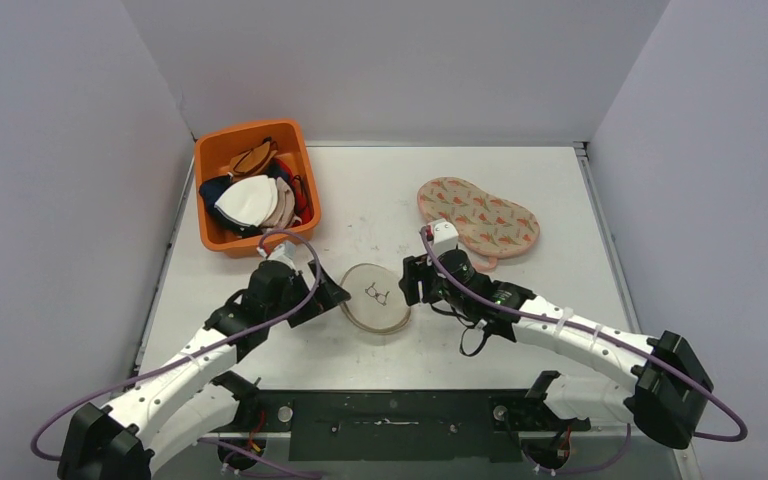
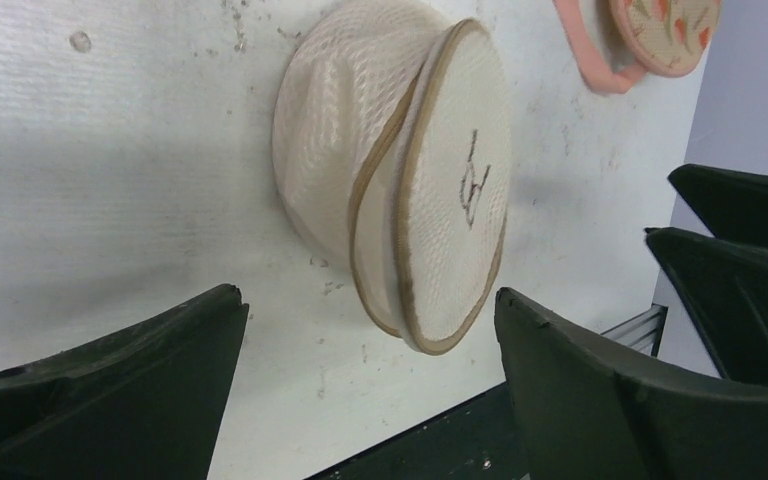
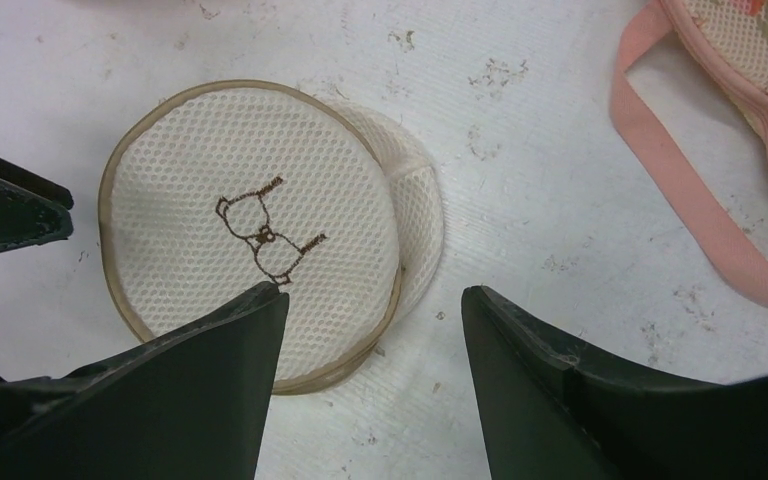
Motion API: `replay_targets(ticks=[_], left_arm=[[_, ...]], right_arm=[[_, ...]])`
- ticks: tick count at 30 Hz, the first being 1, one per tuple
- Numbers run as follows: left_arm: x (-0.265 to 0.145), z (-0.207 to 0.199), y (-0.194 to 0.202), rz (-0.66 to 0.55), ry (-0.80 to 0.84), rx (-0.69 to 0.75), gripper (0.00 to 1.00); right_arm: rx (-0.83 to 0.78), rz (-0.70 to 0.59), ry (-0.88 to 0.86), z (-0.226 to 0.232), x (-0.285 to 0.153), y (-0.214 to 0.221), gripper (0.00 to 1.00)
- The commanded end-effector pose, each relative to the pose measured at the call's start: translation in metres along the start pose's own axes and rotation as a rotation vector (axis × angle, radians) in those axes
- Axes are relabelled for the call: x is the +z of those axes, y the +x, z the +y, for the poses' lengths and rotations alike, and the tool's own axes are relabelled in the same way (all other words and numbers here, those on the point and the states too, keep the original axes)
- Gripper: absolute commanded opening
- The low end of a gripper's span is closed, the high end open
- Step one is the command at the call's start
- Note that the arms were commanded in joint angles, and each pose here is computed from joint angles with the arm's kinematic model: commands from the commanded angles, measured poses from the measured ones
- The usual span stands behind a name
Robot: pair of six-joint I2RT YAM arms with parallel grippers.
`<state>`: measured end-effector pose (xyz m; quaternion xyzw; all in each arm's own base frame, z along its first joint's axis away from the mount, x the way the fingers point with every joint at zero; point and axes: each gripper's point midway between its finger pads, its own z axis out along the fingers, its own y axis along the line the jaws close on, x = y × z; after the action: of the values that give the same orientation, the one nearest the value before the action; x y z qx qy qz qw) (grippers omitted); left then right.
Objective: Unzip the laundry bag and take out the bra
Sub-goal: Close the laundry bag at the center of the board, then adjust the laundry bag at the center of the board.
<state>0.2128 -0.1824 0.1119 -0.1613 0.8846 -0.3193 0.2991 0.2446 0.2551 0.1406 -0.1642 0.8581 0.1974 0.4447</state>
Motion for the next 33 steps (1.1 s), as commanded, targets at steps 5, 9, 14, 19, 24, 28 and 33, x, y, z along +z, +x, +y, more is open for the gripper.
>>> replay_targets(ticks=[5,9,14,19,24,28,33], left_arm=[[0.019,-0.024,0.005,-0.01,0.205,-0.024,0.73],[0.021,-0.026,0.002,-0.017,0.204,-0.014,0.56],[0.026,-0.024,0.003,-0.016,0.202,-0.018,0.48],[0.034,-0.015,0.01,0.009,0.177,-0.031,0.47],[0.037,-0.015,0.009,-0.001,0.182,-0.033,0.36],[0.041,-0.012,0.009,0.0,0.171,-0.031,0.24],[0.046,-0.007,0.011,0.003,0.158,-0.035,0.09]], right_arm=[[0.051,-0.081,-0.07,0.005,-0.007,-0.01,0.65],[0.061,-0.077,-0.07,0.002,-0.008,-0.005,0.65],[0.076,-0.069,-0.077,0.002,-0.007,0.0,0.65],[0.081,-0.065,-0.077,0.002,-0.006,0.001,0.65],[0.086,-0.063,-0.08,0.002,-0.006,0.003,0.65],[0.104,-0.07,-0.105,0.007,-0.003,0.004,0.66],[0.152,-0.067,-0.162,0.013,0.0,0.008,0.7]])
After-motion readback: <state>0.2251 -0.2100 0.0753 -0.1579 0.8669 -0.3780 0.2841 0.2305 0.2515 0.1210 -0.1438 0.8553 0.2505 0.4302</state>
